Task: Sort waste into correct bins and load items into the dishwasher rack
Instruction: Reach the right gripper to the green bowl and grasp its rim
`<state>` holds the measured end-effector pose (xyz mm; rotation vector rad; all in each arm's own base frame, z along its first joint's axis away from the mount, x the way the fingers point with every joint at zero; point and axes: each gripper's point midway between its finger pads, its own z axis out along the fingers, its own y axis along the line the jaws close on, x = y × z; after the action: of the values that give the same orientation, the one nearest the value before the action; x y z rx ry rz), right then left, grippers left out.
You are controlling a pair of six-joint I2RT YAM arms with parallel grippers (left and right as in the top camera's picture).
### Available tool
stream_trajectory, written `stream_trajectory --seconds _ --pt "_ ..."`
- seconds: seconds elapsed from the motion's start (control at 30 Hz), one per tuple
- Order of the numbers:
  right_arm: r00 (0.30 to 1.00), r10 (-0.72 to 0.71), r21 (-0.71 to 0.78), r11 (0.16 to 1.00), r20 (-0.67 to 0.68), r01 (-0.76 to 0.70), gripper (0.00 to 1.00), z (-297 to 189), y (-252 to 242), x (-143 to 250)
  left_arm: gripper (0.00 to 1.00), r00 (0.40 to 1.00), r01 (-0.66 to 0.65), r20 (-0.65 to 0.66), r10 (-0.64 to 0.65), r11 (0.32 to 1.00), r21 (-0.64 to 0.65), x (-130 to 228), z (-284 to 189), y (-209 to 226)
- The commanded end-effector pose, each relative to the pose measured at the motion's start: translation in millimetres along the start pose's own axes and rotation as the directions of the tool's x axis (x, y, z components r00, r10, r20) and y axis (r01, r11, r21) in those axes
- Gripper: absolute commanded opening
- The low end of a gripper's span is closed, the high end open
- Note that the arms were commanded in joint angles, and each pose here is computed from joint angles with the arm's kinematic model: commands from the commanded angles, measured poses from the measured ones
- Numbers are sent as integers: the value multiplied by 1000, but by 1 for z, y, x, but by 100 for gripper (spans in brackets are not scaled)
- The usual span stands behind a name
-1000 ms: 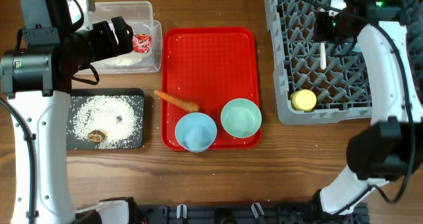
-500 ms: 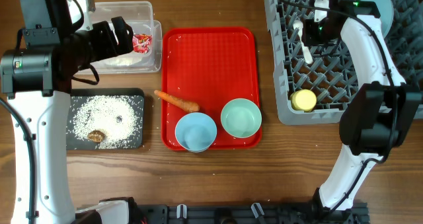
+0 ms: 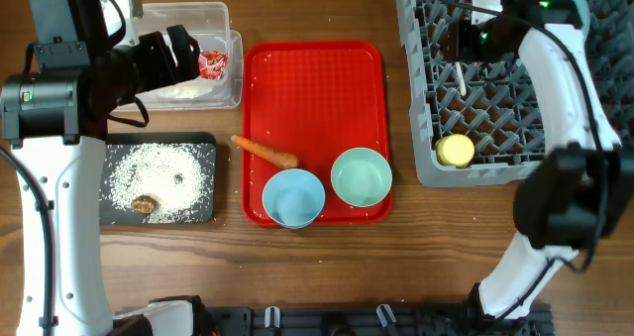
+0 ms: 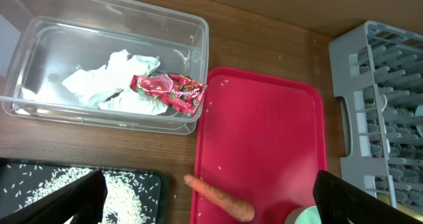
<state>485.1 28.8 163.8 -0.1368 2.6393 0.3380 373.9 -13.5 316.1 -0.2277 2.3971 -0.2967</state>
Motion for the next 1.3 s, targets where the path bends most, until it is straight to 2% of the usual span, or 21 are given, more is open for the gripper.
stream_trajectory --seconds 0.0,0.27,0.4,0.5,0.73,0.9,1.0,1.1,1.27 --pt "988 -74 -75 994 134 85 54 -56 53 -24 100 1000 8 10 -8 1000 -3 -4 0 1" --pt "984 -176 -153 972 36 179 56 -43 123 5 100 1000 8 10 -8 1000 -3 -4 0 1" --pt "973 -228 -174 960 -37 219 58 -36 152 29 100 1000 8 10 -8 1000 -3 -4 0 1" --pt "958 -250 -170 959 -141 225 60 -23 160 60 100 1000 8 10 -8 1000 -3 -4 0 1" --pt "889 -269 -204 957 -371 205 59 15 161 147 100 1000 8 10 -8 1000 -3 -4 0 1" --pt "843 -282 -211 956 -459 205 59 36 157 194 100 1000 8 10 -8 1000 -3 -4 0 1" --pt "837 -277 -202 958 -471 204 58 47 151 207 100 1000 8 10 -8 1000 -3 -4 0 1" --pt "846 -239 -131 971 -477 200 58 56 138 213 100 1000 8 10 -8 1000 -3 -4 0 1" --pt "871 -212 -30 975 -443 221 58 67 122 206 100 1000 8 10 -8 1000 -3 -4 0 1"
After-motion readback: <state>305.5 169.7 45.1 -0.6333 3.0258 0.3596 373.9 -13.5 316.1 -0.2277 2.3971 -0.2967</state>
